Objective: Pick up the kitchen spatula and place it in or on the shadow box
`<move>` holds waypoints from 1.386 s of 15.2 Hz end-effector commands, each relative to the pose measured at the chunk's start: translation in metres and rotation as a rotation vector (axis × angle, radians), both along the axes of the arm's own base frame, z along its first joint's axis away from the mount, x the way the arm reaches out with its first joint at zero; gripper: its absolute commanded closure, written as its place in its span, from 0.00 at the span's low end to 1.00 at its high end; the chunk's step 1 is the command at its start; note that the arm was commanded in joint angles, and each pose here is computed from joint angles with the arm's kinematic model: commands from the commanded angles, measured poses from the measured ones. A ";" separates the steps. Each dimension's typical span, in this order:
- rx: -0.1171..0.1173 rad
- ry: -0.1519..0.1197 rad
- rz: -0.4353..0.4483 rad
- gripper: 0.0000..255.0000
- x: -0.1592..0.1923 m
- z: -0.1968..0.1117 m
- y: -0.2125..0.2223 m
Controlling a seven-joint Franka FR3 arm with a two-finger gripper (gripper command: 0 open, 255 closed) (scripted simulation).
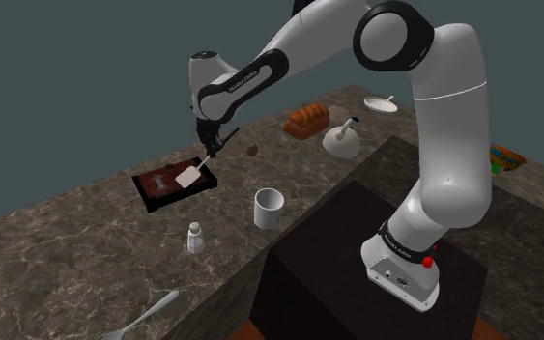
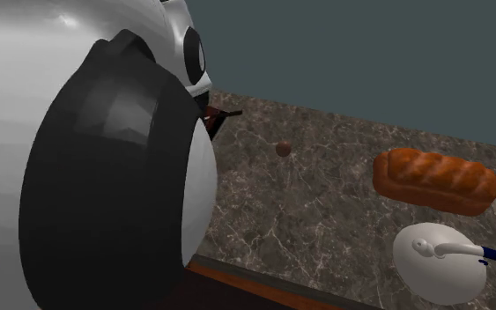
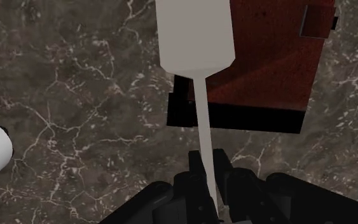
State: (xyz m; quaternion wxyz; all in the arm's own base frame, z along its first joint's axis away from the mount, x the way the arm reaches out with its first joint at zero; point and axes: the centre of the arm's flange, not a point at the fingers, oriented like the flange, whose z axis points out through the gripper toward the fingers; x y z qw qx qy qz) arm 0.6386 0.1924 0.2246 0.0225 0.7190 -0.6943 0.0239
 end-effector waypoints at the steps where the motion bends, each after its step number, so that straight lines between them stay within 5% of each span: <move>1: -0.001 0.000 -0.001 1.00 0.016 0.000 0.024; 8: -0.001 0.000 -0.001 1.00 0.069 0.004 0.111; 21: -0.001 0.000 -0.001 1.00 0.069 -0.065 0.111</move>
